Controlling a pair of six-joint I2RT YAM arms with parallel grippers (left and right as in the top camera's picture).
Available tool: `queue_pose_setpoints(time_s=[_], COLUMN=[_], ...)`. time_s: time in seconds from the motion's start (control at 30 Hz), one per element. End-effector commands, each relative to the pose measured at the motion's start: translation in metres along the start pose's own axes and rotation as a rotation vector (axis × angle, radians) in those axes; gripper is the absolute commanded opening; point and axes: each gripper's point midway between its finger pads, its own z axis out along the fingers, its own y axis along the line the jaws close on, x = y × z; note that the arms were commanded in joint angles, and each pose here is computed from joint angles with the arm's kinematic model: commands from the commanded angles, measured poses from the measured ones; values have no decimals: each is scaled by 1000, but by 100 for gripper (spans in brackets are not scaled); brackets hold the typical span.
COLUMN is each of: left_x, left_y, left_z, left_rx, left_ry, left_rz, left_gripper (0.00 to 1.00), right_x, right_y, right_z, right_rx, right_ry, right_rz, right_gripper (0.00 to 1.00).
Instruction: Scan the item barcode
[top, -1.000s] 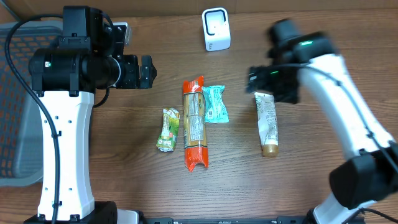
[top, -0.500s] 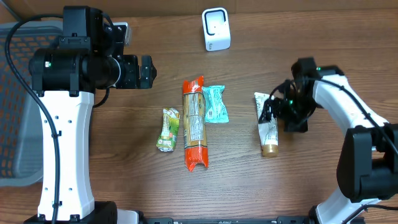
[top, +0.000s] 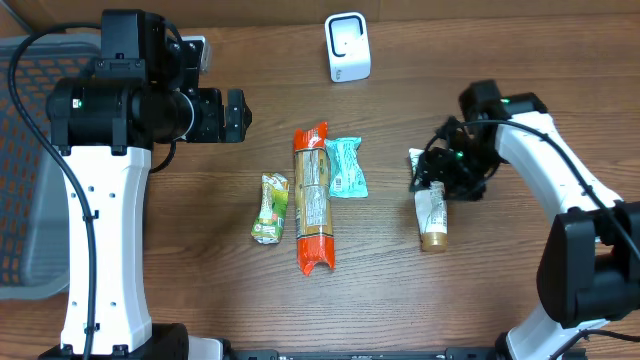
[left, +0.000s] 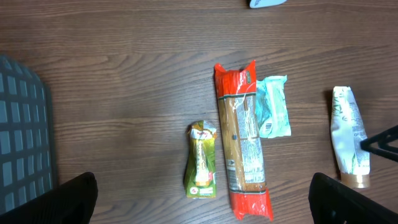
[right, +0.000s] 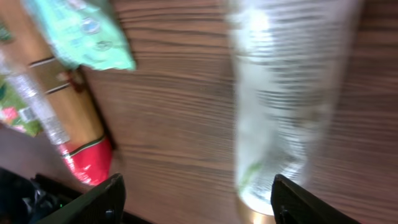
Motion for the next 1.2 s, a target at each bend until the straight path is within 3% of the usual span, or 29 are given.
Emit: queue_pose_setpoints(time_s=[0.0, 0.13, 0.4, 0.6, 0.8, 0.97, 1.17], left_x=[-1, -1, -1, -1, -1, -1, -1], left_y=[2, 2, 2, 2, 2, 2, 2], left_z=[0, 0, 0, 0, 0, 0, 0], left_rx=[-5, -5, -5, -5, -5, -5, -5], left_ry=[-4, -4, -4, -4, -4, -4, -4], left_rz=[20, 20, 20, 20, 20, 20, 20], left_gripper=[99, 100, 99, 100, 100, 99, 99], right_x=[14, 33, 61, 42, -3, -28, -35], right_y=[30, 32, -21, -70, -118, -134, -83], right_z=[12, 45, 74, 56, 33, 22, 17], right_rx=[-18, 54, 258, 380, 425, 324, -121], right_ry=[35, 69, 108, 27, -158, -234, -198], right_rz=[-66, -40, 97, 202, 292, 299, 315], right_gripper=[76, 77, 76, 79, 84, 84, 81])
